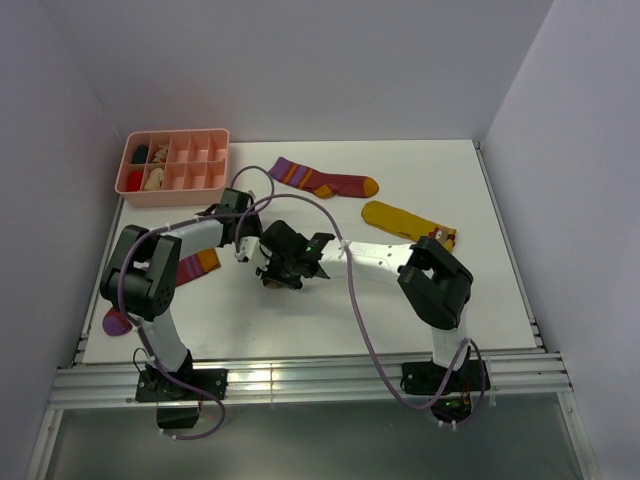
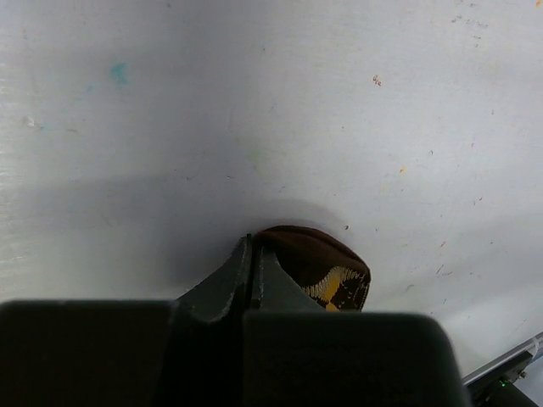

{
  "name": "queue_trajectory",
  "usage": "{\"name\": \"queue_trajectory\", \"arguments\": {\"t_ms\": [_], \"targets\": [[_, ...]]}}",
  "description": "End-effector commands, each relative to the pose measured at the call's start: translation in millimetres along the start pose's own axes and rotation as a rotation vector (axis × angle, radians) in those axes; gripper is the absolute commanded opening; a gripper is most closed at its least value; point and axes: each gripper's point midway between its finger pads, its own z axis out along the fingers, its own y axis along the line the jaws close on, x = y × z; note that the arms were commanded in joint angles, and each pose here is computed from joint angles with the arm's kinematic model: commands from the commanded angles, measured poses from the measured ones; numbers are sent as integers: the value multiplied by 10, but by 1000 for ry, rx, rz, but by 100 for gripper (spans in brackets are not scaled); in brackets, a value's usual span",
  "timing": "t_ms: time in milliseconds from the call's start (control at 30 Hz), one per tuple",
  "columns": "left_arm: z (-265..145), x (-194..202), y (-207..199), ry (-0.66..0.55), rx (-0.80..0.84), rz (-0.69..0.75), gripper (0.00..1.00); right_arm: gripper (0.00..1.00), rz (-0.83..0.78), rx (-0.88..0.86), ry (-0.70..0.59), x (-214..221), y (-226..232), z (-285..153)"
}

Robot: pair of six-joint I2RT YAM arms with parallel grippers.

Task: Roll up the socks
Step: Roll the sock at the center of the board.

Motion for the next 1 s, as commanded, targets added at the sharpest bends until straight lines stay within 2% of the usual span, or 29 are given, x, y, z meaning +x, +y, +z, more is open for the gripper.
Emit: {"name": "queue_trajectory", "arguments": {"t_ms": [0,233,533,600,733,767,833,867,967], "targets": [[97,-24,74,-1,-32,29,1,0,-45,10,-70,-267,63,-279],[130,-63,38,0,-18,51,1,0,-79,-118,-41,-257,299,-79],[147,-112,-36,-14,20,71,3,0,-47,-298,86,166,593,359],[123,-136,-37,-28,16,74,7,0,-24,-347,117,282,669,421],[-10,-317,-98,-116,20,83,21,0,41,-398,135,404,643,433],[-44,-373,-113,-137,18,82,31,0,57,-404,155,474,606,429],[-152,-528,-111,-193,7,59,42,0,72,-406,164,497,575,426],[-196,-592,-107,-211,2,46,50,0,80,-413,171,525,574,437],[-357,-793,-33,-279,-17,-8,62,0,113,-434,183,563,554,418]]}}
